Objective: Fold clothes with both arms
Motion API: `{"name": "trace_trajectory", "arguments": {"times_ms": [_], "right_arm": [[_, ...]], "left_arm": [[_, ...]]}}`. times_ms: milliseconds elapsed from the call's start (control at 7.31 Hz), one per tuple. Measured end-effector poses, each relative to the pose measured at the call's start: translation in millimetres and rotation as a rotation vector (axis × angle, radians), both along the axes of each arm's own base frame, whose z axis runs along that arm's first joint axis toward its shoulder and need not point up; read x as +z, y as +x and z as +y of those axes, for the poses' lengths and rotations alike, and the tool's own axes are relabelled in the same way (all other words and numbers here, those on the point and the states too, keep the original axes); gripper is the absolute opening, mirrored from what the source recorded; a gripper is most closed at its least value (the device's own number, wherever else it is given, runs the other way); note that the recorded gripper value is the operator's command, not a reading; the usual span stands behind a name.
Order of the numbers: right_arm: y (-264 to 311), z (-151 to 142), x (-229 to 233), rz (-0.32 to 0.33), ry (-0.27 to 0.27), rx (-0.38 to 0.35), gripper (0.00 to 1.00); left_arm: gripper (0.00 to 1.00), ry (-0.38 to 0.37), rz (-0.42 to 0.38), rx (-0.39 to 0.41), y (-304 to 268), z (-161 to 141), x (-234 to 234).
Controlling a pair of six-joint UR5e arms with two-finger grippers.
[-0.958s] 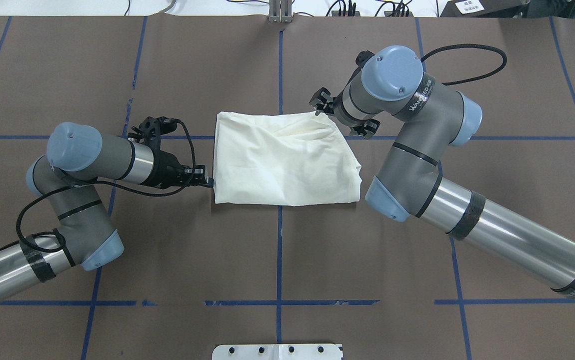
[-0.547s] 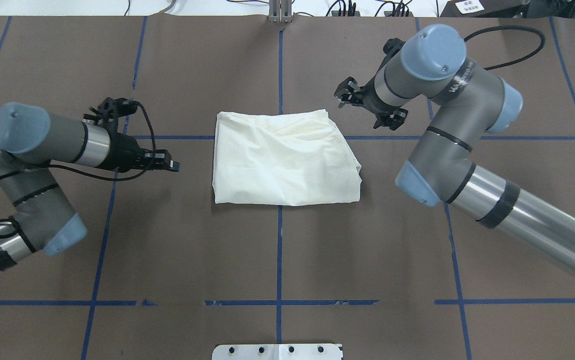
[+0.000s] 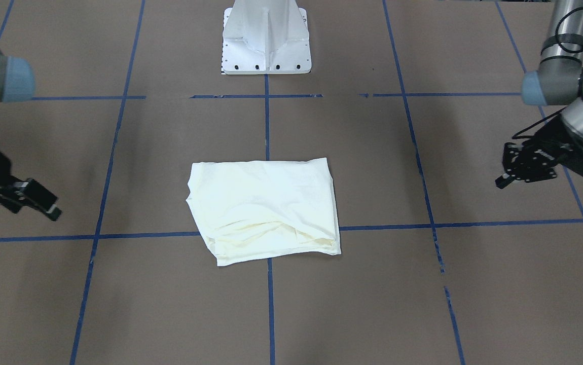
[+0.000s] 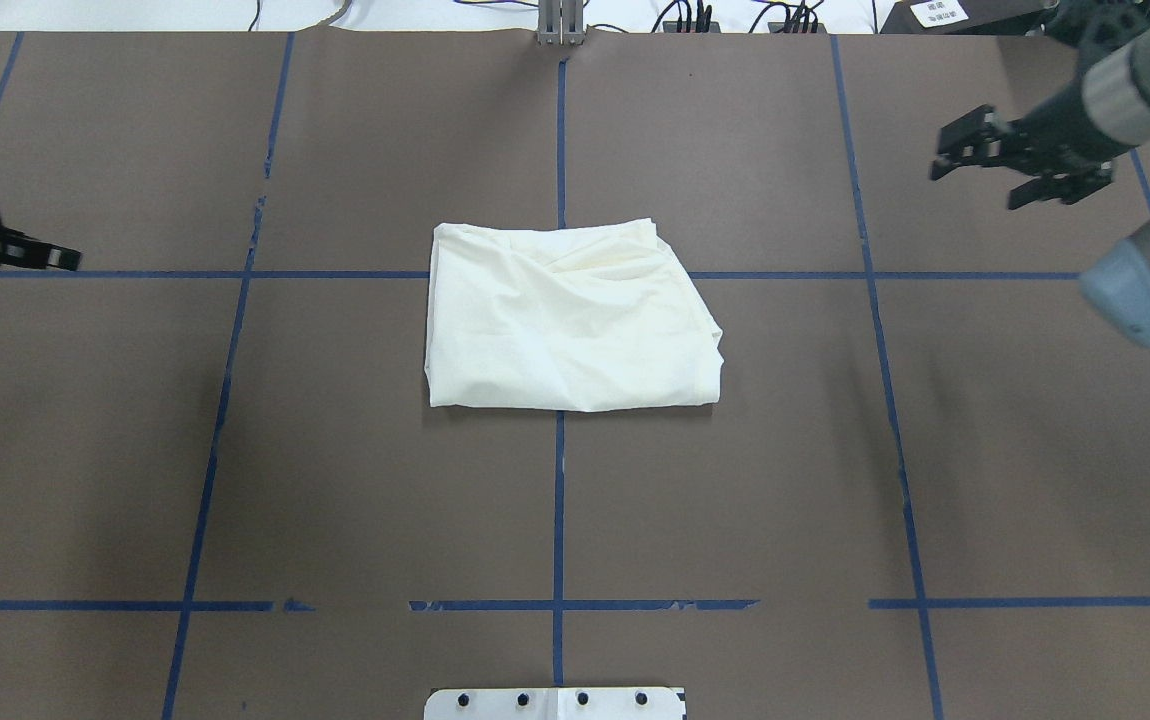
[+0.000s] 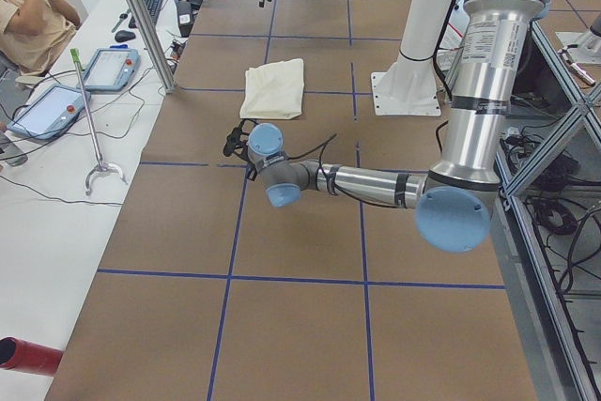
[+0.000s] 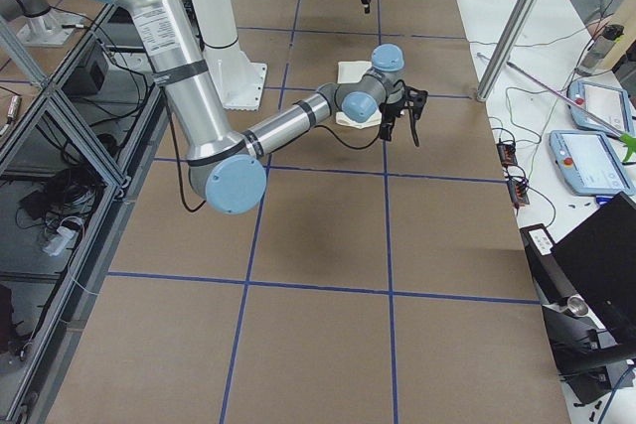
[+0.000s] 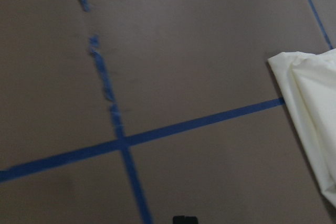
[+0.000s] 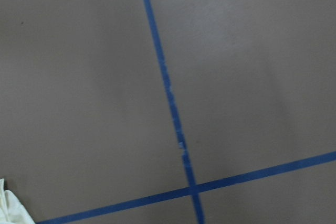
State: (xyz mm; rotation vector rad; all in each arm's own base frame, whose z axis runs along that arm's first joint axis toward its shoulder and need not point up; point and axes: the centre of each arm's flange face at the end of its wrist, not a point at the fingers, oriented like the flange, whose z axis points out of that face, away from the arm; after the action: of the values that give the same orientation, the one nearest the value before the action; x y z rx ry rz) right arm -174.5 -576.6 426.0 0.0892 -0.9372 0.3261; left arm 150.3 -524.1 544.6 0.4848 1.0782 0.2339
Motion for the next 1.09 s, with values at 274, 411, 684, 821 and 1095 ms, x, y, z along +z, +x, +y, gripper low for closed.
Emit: {"name": "trace_trajectory", "arguments": {"times_ms": [274, 411, 684, 821, 1095], "right_arm": [[100.0, 12.8, 65.9, 0.088, 0.097, -0.076, 1.00], [131.6, 28.7, 96.7, 0.133, 0.148, -0.129, 1.00], [165.7, 65.0, 142.7, 0.191, 0.215, -0.224, 1.00], [174.1, 76.1, 153.2, 0.203, 0.227, -0.250, 1.00], [177.3, 90.8, 145.1, 0.211, 0.173, -0.276, 1.00]], "left_arm": [[0.00, 0.080, -0.168, -0.005, -107.8, -16.9, 37.7], [0.99, 0.081, -0.238, -0.008, -157.2, -20.4, 52.0], [1.00, 0.026, -0.299, -0.040, -224.0, -17.5, 62.5], [1.00, -0.056, -0.318, -0.050, -239.1, -12.9, 67.7], [1.00, -0.252, -0.402, -0.079, -254.5, 32.8, 100.3]]}}
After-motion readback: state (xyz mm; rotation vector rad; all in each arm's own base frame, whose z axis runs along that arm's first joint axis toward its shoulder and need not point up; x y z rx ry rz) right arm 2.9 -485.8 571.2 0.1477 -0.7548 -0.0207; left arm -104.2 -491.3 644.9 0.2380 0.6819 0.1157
